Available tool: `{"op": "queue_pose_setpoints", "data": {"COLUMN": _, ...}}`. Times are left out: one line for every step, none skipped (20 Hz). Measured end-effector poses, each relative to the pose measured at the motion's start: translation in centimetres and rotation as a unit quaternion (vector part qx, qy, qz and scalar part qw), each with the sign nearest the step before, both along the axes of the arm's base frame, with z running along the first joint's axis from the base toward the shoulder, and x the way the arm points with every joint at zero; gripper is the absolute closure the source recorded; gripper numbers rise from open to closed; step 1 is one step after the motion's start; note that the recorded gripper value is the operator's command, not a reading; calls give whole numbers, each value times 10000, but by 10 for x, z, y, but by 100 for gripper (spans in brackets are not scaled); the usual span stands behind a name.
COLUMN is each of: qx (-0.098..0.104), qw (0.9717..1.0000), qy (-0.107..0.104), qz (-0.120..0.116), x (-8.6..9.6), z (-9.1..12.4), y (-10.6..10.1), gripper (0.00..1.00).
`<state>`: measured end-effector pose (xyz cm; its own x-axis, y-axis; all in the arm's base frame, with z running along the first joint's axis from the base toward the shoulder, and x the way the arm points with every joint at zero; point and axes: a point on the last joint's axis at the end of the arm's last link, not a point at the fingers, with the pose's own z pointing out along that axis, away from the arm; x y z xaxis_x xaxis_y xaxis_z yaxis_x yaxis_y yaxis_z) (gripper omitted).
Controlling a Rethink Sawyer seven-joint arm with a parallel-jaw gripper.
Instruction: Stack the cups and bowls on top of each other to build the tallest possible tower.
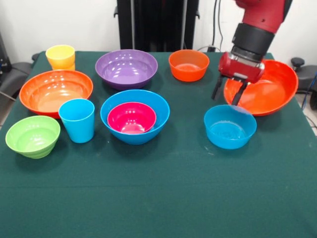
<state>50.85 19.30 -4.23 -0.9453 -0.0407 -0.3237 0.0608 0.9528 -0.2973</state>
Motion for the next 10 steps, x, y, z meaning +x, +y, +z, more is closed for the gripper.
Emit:
{"op": "queue_pose_setpoints", "data": {"qx": 1, "qw": 10000, "qy": -13, "qz": -6, "x": 1, "z": -2, "y": -3, "gripper": 0}}
{"op": "queue_pose_setpoints", "data": {"qx": 4, "qw": 10000, "qy": -33, "qz": -15, "x": 2, "z": -5, "y": -6, "gripper": 0}}
{"op": "queue_pose_setpoints", "data": {"qx": 6, "qw": 10000, "qy": -44, "qz": -21, "x": 2, "z": -6, "y": -7, "gripper": 0}}
{"op": "queue_pose_setpoints", "data": {"qx": 11, "qw": 10000, "qy": -69, "qz": -54, "x": 4, "z": -6, "y": -12, "gripper": 0}}
{"op": "queue_pose_setpoints", "data": {"qx": 12, "qw": 10000, "qy": -73, "qz": -66, "x": 5, "z": -6, "y": -13, "gripper": 0}}
{"op": "queue_pose_setpoints", "data": {"qx": 13, "qw": 9999, "qy": -74, "qz": -76, "x": 6, "z": -6, "y": -14, "gripper": 0}}
{"op": "queue_pose_setpoints", "data": {"qx": 15, "qw": 9999, "qy": -79, "qz": -94, "x": 7, "z": -5, "y": -16, "gripper": 0}}
{"op": "queue_pose_setpoints", "data": {"qx": 14, "qw": 9999, "qy": -83, "qz": -97, "x": 7, "z": -5, "y": -17, "gripper": 0}}
{"op": "queue_pose_setpoints", "data": {"qx": 7, "qw": 9999, "qy": -89, "qz": -96, "x": 8, "z": -4, "y": -17, "gripper": 0}}
{"op": "queue_pose_setpoints", "data": {"qx": 2, "qw": 9999, "qy": -93, "qz": -93, "x": 8, "z": -4, "y": -17, "gripper": 0}}
